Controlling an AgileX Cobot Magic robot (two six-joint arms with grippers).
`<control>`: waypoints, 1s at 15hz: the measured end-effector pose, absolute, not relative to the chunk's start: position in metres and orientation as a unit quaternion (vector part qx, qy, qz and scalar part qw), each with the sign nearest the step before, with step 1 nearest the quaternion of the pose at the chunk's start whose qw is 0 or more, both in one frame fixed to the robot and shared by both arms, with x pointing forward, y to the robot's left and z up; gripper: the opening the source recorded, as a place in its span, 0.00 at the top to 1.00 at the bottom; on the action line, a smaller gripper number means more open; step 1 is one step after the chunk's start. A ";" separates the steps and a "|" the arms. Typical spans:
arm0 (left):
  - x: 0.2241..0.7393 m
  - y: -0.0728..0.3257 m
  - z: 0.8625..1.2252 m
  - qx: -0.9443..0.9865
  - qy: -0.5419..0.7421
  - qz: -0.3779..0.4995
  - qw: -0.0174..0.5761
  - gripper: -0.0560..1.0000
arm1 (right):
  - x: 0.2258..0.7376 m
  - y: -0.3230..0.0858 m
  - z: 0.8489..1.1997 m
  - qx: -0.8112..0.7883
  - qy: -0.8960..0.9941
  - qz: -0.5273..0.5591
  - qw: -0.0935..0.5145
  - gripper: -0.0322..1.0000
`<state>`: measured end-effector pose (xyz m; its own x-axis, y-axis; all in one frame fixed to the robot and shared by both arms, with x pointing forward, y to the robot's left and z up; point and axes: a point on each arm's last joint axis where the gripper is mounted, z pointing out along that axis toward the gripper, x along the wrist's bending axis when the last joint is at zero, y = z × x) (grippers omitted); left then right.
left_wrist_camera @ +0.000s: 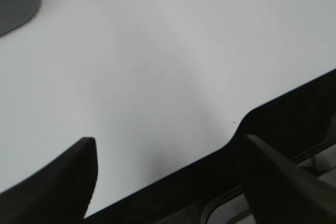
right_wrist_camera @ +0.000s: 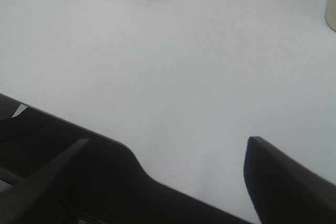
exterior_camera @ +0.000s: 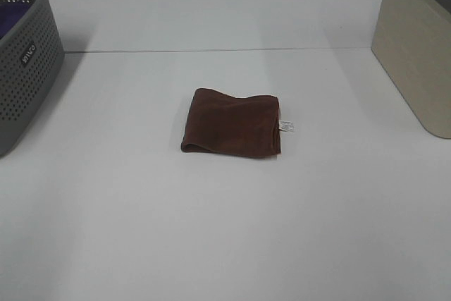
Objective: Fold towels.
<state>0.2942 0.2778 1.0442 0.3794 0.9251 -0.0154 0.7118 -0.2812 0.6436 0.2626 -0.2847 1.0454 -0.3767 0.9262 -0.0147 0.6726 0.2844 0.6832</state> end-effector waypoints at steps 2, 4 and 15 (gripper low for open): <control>0.294 0.278 1.044 0.779 0.525 0.185 0.289 0.27 | 0.263 -0.285 1.045 0.517 0.773 0.301 0.210 0.25; 0.294 0.278 1.044 0.779 0.525 0.185 0.288 0.27 | 0.263 -0.285 1.045 0.517 0.773 0.300 0.210 0.25; 0.245 0.291 1.055 0.671 0.550 0.333 0.368 0.27 | 0.250 -0.289 1.047 0.578 0.703 0.317 0.267 0.25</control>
